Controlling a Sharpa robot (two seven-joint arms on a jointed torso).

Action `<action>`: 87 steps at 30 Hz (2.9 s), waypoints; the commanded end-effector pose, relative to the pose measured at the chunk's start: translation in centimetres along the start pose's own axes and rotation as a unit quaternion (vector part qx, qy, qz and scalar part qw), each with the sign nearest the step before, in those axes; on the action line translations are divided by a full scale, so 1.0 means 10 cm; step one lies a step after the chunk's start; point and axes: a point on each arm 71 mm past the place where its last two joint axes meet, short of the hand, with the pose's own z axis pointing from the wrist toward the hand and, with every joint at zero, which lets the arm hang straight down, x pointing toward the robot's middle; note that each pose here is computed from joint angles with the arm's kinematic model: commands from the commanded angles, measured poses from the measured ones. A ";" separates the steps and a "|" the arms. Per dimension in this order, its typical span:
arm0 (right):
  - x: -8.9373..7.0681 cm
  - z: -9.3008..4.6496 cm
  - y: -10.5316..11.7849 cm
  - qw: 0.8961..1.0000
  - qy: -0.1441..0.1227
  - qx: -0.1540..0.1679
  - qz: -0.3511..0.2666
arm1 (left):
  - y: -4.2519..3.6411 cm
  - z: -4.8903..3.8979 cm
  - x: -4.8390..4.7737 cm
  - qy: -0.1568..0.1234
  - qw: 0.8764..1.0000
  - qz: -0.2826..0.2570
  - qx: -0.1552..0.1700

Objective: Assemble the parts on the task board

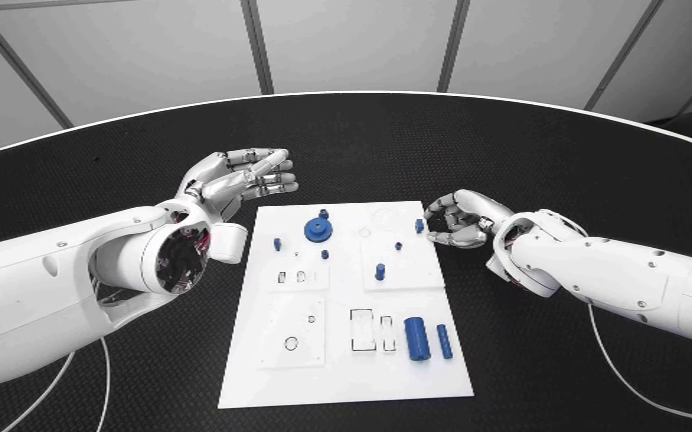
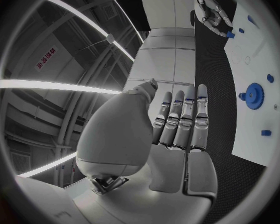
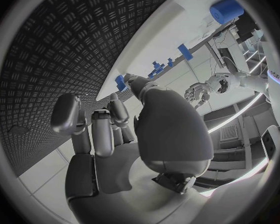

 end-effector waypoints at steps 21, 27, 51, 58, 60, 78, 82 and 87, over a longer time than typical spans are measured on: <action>0.02 0.07 0.05 1.000 -0.004 0.002 0.000 | 0.001 -0.003 0.001 0.000 1.000 0.000 -0.001; 0.02 0.09 0.05 1.000 -0.003 0.003 -0.001 | 0.001 -0.003 0.004 0.001 1.000 0.000 -0.001; 0.05 0.17 0.10 1.000 0.005 0.001 -0.001 | 0.001 -0.007 0.008 0.002 1.000 -0.001 -0.002; 0.05 0.18 0.10 1.000 0.009 0.004 -0.001 | 0.001 -0.008 0.008 0.002 1.000 -0.001 -0.002; 0.06 0.18 0.10 1.000 0.011 0.005 -0.001 | 0.001 -0.008 0.007 0.002 1.000 -0.001 -0.002; 0.05 0.19 0.09 1.000 0.007 0.008 -0.002 | 0.000 -0.010 0.006 0.001 1.000 -0.001 -0.002; 0.04 0.19 0.10 1.000 -0.004 0.004 -0.002 | 0.000 -0.010 0.004 0.001 1.000 -0.001 -0.002; 0.03 0.19 0.12 1.000 -0.015 0.000 -0.002 | 0.000 -0.008 0.002 0.001 1.000 -0.001 -0.002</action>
